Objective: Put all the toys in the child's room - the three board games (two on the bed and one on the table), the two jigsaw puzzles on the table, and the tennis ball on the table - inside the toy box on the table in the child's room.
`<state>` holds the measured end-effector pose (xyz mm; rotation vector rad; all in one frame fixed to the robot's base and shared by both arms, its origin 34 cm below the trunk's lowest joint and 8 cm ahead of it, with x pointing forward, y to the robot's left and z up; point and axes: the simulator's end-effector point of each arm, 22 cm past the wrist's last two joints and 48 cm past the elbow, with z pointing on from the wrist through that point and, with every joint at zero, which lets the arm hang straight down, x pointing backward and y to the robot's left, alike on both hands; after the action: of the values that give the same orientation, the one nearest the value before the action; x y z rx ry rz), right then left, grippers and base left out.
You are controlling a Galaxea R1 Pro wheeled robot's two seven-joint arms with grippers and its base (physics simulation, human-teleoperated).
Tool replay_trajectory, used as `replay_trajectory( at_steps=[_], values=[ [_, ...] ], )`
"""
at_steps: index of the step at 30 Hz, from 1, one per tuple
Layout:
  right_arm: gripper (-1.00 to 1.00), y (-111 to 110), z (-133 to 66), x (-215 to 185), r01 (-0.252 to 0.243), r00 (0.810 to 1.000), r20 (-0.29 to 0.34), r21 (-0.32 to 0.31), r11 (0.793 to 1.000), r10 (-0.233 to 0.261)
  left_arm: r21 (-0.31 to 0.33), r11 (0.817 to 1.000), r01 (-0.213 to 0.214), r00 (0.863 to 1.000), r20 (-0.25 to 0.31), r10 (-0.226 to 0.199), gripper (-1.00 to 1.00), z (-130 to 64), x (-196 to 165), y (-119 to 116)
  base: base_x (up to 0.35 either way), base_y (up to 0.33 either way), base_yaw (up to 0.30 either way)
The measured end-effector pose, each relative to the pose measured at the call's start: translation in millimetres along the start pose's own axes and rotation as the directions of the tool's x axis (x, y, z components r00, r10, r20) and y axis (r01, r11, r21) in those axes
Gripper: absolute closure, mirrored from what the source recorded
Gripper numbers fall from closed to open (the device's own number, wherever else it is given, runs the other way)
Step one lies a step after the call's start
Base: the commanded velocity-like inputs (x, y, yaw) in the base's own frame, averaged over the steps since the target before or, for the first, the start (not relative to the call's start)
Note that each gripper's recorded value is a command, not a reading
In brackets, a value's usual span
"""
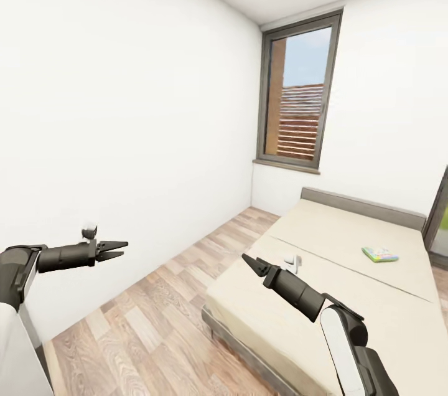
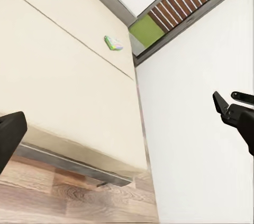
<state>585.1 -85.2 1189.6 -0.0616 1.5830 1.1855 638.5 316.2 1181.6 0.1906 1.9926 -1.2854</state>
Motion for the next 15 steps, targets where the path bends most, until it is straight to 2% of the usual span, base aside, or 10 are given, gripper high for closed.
replay_trajectory(
  at_steps=[8,15],
  values=[
    [-1.00,-0.1,0.0,0.1,-0.001,1.000,0.000,0.000,1.000,0.001,0.000,1.000,0.000,1.000,0.000,0.000,-1.00,0.1,-0.1,0.1,-0.188,0.000,-0.275],
    [-1.00,-0.7,-0.5,0.0,-0.003,1.000,0.001,0.001,1.000,0.003,0.000,1.000,0.001,1.000,0.000,-0.001,-1.00,0.0,0.3,0.1,-0.051,0.000,-0.275]
  ],
)
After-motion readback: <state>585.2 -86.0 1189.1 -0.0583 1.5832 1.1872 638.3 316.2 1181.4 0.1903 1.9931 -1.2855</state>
